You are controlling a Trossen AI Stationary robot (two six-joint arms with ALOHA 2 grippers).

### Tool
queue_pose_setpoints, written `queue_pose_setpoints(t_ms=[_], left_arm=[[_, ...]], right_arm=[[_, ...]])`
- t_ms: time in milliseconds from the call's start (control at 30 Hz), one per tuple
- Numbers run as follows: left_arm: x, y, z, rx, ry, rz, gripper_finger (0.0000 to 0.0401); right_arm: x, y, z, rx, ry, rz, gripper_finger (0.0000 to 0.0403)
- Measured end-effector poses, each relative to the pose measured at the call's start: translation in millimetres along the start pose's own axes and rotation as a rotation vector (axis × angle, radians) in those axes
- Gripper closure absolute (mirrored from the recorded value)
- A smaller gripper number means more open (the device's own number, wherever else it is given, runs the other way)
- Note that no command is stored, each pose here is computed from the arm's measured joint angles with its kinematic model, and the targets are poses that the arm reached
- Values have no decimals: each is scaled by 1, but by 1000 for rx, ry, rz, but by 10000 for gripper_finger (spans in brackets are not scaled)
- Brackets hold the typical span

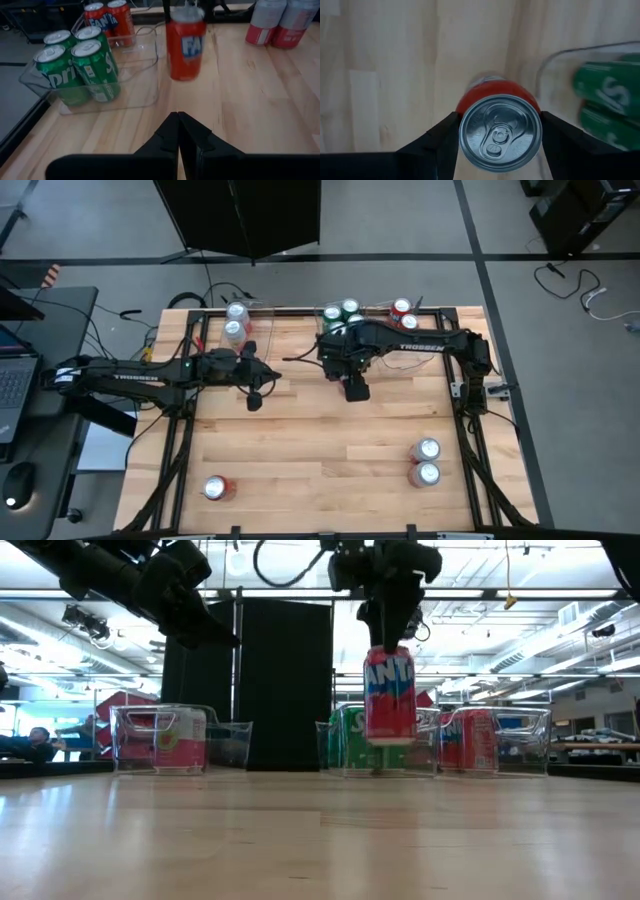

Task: Sort soda cans
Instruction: Put the top orange soda can into the right transparent bin

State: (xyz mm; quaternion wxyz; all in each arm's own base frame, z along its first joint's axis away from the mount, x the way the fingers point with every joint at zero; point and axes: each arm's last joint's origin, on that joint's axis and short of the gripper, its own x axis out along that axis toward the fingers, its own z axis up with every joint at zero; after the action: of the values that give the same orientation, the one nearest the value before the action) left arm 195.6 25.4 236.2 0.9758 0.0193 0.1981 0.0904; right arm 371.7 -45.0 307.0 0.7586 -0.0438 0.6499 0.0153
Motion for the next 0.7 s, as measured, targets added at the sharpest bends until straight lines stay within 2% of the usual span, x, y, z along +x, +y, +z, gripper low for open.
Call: queue_pose_setpoints(t_ms=[200, 333, 400, 500, 700], left_arm=[[0, 0, -2, 1, 22, -1, 389], [0, 0, -2, 1, 24, -2, 389], [0, 0, -3, 2, 28, -2, 389], [0, 0, -3, 2, 30, -3, 390], [0, 0, -3, 3, 33, -4, 390]], right_arm=[[-34, -16, -6, -3, -13, -44, 175], [-52, -40, -17, 34, -19, -46, 176], [-61, -57, -23, 50, -22, -131, 185], [-70, -81, -33, 81, -17, -186, 203], [-79, -115, -50, 124, -45, -207, 257]])
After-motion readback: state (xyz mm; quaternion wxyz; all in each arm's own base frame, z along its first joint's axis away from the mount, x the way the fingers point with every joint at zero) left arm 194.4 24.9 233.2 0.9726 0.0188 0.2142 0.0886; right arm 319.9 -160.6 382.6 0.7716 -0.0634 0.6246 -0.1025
